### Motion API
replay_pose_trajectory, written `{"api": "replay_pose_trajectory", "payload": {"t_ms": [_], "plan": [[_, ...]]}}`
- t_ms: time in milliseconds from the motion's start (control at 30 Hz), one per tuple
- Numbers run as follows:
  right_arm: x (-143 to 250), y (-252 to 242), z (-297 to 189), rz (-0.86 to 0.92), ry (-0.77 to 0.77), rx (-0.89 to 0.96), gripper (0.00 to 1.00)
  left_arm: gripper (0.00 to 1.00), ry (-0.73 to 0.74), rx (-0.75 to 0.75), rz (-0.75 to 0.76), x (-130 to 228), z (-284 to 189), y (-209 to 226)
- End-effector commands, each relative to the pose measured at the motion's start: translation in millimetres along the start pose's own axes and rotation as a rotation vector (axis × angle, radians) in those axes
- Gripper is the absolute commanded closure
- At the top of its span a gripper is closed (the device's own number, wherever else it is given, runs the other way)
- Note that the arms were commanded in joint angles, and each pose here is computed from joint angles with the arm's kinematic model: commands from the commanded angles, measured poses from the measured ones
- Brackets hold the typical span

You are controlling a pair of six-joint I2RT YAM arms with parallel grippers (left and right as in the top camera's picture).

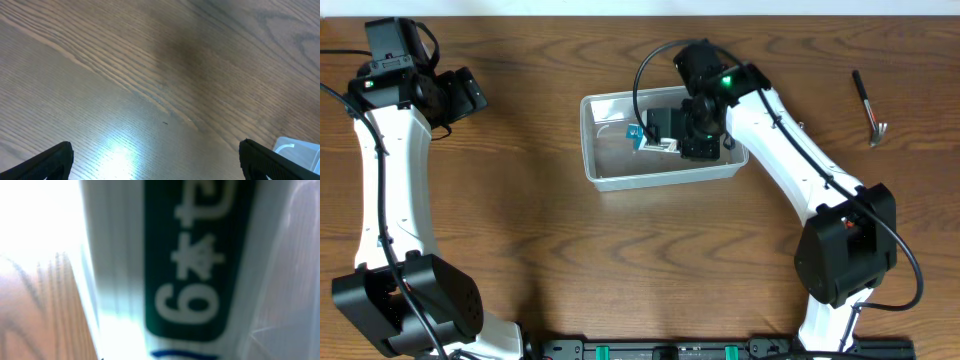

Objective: Pack container
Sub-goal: 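Carry the box over the container and lower it inside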

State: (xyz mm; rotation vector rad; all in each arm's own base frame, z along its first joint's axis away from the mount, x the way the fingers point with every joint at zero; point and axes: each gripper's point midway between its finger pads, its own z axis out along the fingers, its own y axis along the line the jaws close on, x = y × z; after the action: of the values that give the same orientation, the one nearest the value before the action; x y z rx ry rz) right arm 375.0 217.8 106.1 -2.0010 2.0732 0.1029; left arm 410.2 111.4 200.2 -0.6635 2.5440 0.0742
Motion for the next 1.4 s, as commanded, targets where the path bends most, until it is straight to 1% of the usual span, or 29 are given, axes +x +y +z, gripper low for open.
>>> {"api": "replay_pose_trajectory", "payload": {"t_ms": [0, 133, 300, 367, 400, 567, 633, 667, 700, 767, 867, 1100, 1300, 1367], "plan": [[-0.9, 6.8, 13.8, -0.015, -0.016, -0.014, 0.98, 0.02, 0.000, -0.013, -0.012, -1.1, 1.0, 3.0], [0.2, 5.9, 24.0, 0.009, -0.024, 0.000, 0.94, 0.02, 0.000, -0.013, -0.013, -1.1, 1.0, 3.0], [-0.6, 4.1, 25.5, 0.007, -0.030, 0.009, 0.94, 0.02, 0.000, -0.013, -0.013, -1.1, 1.0, 3.0], [-0.4, 4.5, 25.6, 0.007, -0.029, 0.008, 0.91, 0.02, 0.000, -0.013, -0.013, -1.1, 1.0, 3.0], [-0.2, 4.8, 25.9, 0.007, -0.029, 0.007, 0.88, 0.02, 0.000, -0.013, -0.012, -1.1, 1.0, 3.0], [0.4, 5.5, 26.5, 0.008, -0.027, 0.004, 0.60, 0.02, 0.000, -0.013, -0.013, -1.1, 1.0, 3.0], [0.4, 5.5, 26.5, 0.008, -0.027, 0.004, 0.45, 0.02, 0.000, -0.013, -0.013, -1.1, 1.0, 3.0], [0.4, 5.5, 26.5, 0.008, -0.027, 0.004, 0.43, 0.02, 0.000, -0.013, -0.012, -1.1, 1.0, 3.0], [0.3, 5.3, 26.5, 0.014, -0.028, 0.005, 0.37, 0.02, 0.000, -0.013, -0.013, -1.1, 1.0, 3.0], [-0.7, 3.7, 26.5, 0.037, -0.032, 0.012, 0.30, 0.02, 0.000, -0.013, -0.012, -1.1, 1.0, 3.0], [-2.4, 0.8, 26.3, 0.076, -0.039, 0.022, 0.22, 0.02, 0.000, -0.013, -0.012, -1.1, 1.0, 3.0], [-9.3, -12.3, 25.3, 0.146, -0.071, 0.073, 0.15, 0.02, 0.000, -0.013, -0.013, -1.1, 1.0, 3.0], [-9.8, -13.9, 25.2, 0.170, -0.074, 0.078, 0.15, 0.02, 0.000, -0.013, -0.012, -1.1, 1.0, 3.0], [-8.6, -15.2, 25.1, 0.186, -0.068, 0.085, 0.17, 0.02, 0.000, -0.013, -0.013, -1.1, 1.0, 3.0]]}}
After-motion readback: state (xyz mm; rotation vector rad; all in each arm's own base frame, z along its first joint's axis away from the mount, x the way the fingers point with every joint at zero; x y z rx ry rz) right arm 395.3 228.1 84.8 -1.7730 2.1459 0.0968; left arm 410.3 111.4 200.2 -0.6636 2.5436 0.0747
